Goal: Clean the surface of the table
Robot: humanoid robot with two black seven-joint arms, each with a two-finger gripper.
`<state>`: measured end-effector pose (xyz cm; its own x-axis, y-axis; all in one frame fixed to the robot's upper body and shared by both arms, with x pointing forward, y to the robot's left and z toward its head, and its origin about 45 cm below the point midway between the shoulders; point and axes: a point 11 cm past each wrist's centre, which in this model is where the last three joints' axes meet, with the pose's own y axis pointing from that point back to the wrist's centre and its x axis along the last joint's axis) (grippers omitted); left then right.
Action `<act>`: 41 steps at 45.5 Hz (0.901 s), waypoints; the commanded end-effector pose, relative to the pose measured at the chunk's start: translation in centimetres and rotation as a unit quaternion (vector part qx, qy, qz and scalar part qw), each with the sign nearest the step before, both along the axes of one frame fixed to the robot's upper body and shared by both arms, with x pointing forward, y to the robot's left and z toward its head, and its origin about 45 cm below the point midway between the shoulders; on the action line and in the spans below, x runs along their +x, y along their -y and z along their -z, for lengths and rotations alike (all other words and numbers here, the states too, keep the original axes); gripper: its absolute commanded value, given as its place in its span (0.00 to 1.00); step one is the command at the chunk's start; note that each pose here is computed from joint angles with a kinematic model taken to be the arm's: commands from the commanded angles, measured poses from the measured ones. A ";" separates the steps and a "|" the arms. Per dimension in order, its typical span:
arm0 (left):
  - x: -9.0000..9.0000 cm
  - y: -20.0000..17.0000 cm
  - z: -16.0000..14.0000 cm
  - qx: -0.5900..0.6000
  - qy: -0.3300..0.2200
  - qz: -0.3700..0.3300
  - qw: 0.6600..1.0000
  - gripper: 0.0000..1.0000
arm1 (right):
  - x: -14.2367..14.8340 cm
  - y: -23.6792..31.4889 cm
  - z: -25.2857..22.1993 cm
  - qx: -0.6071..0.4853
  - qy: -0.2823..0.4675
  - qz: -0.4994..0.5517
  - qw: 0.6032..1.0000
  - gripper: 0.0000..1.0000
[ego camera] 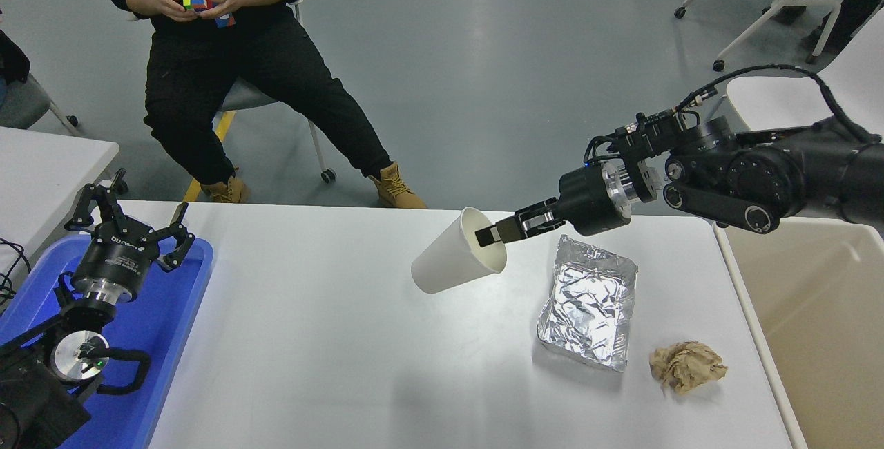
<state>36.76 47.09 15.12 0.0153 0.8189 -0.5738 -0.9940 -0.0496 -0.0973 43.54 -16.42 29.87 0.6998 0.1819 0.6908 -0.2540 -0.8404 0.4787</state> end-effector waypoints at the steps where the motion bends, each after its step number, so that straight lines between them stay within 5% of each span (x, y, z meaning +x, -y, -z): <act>1: 0.0 0.0 0.0 0.000 -0.001 0.000 1.000 1.00 | 3.7 4.2 -3.9 0.063 0.036 0.106 0.992 0.00; 19: 0.0 -0.1 0.0 0.001 0.000 0.000 1.000 1.00 | 8.2 20.3 -5.5 0.056 0.126 0.363 0.922 0.00; 41: 0.0 0.0 0.0 0.000 0.000 0.000 1.000 1.00 | 3.2 36.1 -1.1 -0.080 0.127 0.598 0.787 0.00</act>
